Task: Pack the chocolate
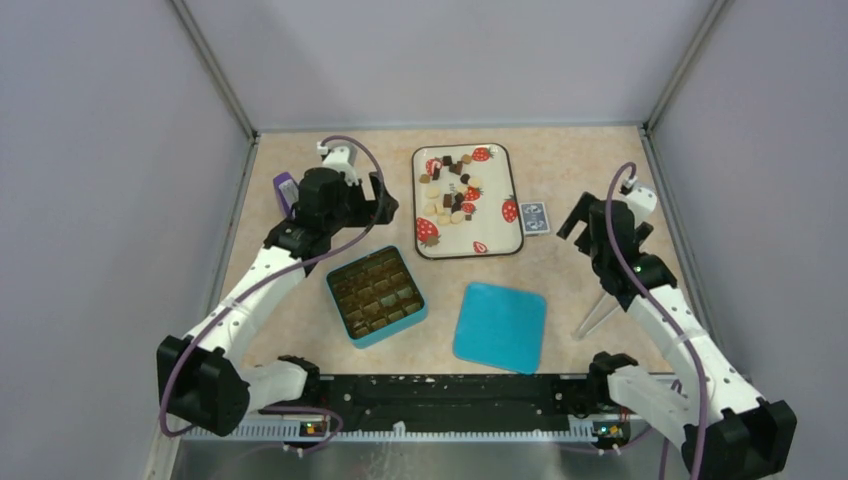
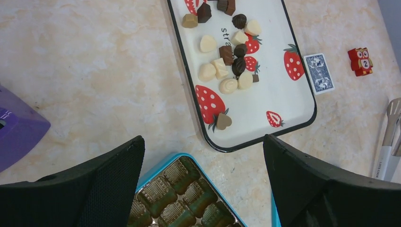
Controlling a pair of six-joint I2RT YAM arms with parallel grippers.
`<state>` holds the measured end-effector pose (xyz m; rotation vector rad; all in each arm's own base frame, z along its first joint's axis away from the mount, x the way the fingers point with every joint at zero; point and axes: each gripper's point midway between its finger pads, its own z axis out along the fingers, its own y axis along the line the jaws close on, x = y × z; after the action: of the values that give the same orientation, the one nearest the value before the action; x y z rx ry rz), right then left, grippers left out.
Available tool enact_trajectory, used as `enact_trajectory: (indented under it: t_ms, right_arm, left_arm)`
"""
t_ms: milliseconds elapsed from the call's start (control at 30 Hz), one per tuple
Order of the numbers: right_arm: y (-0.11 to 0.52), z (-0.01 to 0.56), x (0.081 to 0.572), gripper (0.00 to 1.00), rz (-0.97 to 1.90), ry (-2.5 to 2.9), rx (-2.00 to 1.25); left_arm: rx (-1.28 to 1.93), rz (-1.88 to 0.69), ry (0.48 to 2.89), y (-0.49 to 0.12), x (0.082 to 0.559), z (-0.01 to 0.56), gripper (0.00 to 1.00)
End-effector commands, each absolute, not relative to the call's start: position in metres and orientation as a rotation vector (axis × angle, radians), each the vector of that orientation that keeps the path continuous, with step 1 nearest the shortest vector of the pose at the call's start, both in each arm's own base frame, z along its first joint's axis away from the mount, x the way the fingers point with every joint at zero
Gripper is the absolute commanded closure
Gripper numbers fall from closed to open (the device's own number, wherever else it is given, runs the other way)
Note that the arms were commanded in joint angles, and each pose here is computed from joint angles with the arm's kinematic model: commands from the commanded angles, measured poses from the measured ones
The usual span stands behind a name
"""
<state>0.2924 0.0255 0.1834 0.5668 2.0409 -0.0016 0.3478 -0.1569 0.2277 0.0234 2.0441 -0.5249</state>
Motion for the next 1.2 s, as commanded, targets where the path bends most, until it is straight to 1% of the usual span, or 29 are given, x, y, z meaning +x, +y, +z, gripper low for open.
enact_trajectory:
  t_ms: [0, 167, 333, 433, 500, 567, 633, 733, 833, 967, 1033, 1167]
  right_arm:
    - [0.009, 0.2, 0.287, 0.03, -0.023, 1.912, 0.641]
    - [0.003, 0.202, 0.278, 0.03, -0.017, 1.863, 0.638]
    - [-0.014, 0.188, 0.274, 0.03, -0.158, 1.967, 0.7]
    - [-0.033, 0.171, 0.279, 0.02, -0.165, 2.073, 0.793]
    - [-0.046, 0.155, 0.281, 0.02, -0.091, 2.148, 0.902]
    - [-0.055, 0.14, 0.28, 0.02, -0.053, 2.202, 0.983]
    - [-0.061, 0.129, 0.276, 0.03, -0.089, 2.228, 1.036]
    - [-0.061, 0.11, 0.273, 0.07, -0.106, 2.265, 1.066]
    - [-0.056, 0.087, 0.273, 0.17, -0.082, 2.285, 1.078]
    - [-0.054, 0.052, 0.265, 0.42, -0.091, 2.327, 1.108]
    - [-0.05, 0.04, 0.263, 0.51, -0.079, 2.356, 1.113]
    - [-0.048, 0.024, 0.26, 0.62, -0.083, 2.402, 1.115]
  left_arm:
    - [0.053, -0.533, 1.938, -0.161, 0.363, 0.26, 0.01]
    - [0.125, -0.498, 1.927, -0.163, 0.371, 0.267, 0.01]
    - [0.257, -0.603, 1.953, -0.187, 0.369, 0.258, 0.01]
    - [0.297, -0.672, 1.976, -0.198, 0.365, 0.249, 0.01]
    - [0.321, -0.69, 1.988, -0.202, 0.364, 0.242, 0.01]
    - [0.331, -0.668, 1.999, -0.201, 0.366, 0.236, 0.01]
    - [0.335, -0.633, 2.009, -0.197, 0.37, 0.233, 0.01]
    - [0.335, -0.601, 2.016, -0.193, 0.372, 0.231, 0.01]
    - [0.336, -0.613, 2.024, -0.196, 0.373, 0.225, 0.01]
    - [0.33, -0.616, 2.035, -0.196, 0.374, 0.221, 0.01]
    - [0.328, -0.602, 2.036, -0.194, 0.374, 0.222, 0.01]
    - [0.32, -0.583, 2.048, -0.192, 0.375, 0.218, 0.01]
